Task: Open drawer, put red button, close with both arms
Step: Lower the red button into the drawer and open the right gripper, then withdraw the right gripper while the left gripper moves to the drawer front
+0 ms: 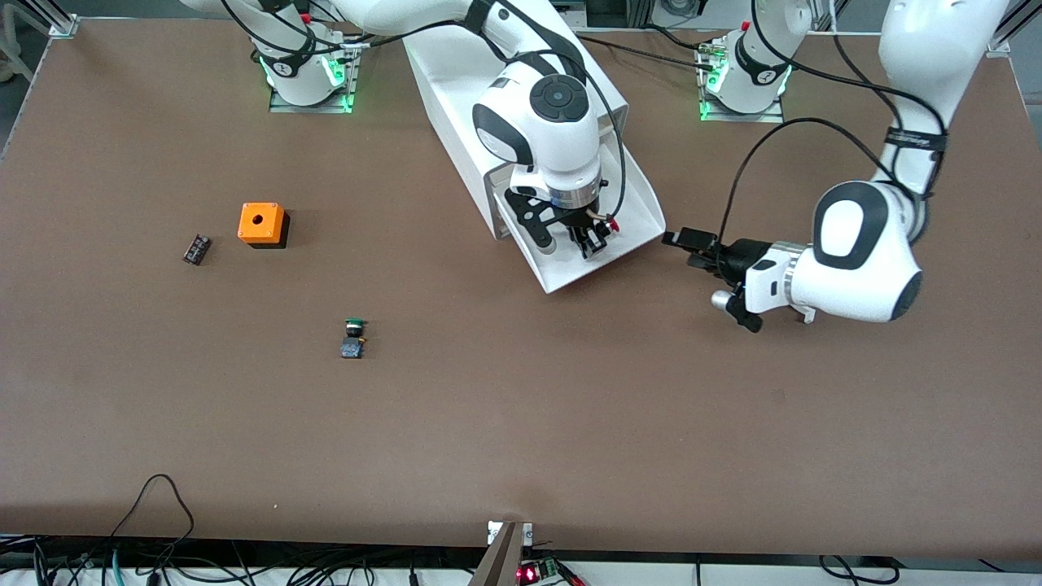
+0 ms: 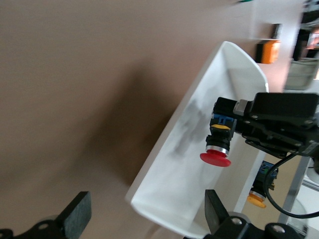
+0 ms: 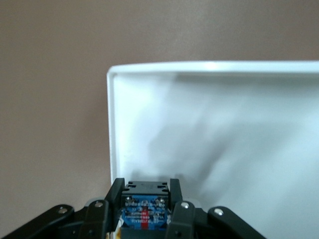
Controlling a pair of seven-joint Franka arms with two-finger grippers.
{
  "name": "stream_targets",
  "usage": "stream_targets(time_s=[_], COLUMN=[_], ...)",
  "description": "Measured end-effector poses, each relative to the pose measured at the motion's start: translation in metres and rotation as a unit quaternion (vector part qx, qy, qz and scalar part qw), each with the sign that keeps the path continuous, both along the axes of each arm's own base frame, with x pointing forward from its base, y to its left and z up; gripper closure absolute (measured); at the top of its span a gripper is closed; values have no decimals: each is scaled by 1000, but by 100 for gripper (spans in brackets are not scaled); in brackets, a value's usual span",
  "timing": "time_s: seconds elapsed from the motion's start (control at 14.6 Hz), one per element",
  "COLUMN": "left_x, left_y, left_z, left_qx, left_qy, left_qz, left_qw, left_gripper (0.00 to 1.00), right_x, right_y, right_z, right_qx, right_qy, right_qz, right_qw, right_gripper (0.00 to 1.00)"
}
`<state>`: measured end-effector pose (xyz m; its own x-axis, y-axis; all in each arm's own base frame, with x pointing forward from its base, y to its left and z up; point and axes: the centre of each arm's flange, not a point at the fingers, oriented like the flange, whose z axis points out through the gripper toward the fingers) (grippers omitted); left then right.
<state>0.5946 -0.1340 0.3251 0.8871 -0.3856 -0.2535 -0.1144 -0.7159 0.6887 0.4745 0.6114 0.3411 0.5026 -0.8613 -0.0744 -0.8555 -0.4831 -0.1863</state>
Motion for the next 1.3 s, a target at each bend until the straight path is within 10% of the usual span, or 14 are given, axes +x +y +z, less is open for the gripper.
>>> stream_targets(time_s=[0.21, 0.62, 0.96, 1.3], left_x=[18, 43, 62, 66], left_y=[13, 52, 45, 18], left_z=[49, 96, 106, 69], left_qx=[110, 318, 351, 373], left_qy=[3, -86, -124, -63], left_qz=[0, -51, -46, 119], left_qw=[994, 943, 927, 918], left_gripper=[0, 0, 0, 0], right_x=[-2, 29, 92, 157], right_y=[2, -12, -90, -209], right_z=[-4, 29, 93, 110], right_qx=[-2, 6, -15, -65], right_qy=[0, -35, -44, -9], right_qz=[-5, -15, 81, 242], right_qw=[1000, 999, 996, 968], right_gripper=[53, 0, 0, 0])
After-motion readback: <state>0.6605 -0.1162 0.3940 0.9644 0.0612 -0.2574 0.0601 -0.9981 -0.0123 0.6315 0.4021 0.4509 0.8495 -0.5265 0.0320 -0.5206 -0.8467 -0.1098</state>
